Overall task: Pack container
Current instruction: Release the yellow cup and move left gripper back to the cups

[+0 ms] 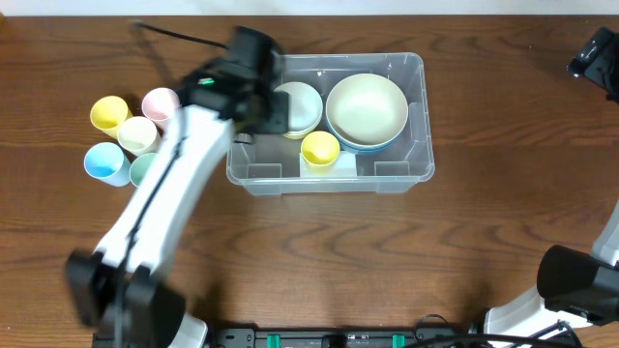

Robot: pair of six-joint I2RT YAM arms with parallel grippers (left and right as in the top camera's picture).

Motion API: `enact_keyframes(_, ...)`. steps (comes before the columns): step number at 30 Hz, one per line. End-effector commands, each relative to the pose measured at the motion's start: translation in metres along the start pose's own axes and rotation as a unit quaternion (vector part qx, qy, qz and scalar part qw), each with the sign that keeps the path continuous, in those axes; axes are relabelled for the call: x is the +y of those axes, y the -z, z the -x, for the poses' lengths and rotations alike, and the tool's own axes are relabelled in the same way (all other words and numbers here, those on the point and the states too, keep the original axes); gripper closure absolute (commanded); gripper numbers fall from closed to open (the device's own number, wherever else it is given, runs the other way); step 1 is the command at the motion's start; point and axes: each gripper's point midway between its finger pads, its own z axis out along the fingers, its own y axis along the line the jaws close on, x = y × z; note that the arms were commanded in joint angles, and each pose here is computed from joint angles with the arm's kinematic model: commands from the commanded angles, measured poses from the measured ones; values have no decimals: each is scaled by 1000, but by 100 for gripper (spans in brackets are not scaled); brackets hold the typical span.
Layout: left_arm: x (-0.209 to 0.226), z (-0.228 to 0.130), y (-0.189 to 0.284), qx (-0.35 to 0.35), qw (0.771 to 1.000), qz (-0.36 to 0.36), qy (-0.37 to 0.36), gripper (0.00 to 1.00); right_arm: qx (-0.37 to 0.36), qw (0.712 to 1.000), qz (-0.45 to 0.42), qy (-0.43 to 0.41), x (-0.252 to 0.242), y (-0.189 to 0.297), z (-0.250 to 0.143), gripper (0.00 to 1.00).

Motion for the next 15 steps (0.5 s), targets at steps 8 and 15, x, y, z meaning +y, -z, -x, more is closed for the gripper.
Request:
enact_keyframes(8, 91, 41, 60, -104, 989, 84, 66, 27, -15, 1000, 2, -11, -4, 11, 4, 1)
enact_keyframes(15, 141, 61, 6, -88, 982, 158, 55, 25, -15, 1000, 2, -11, -4, 11, 4, 1)
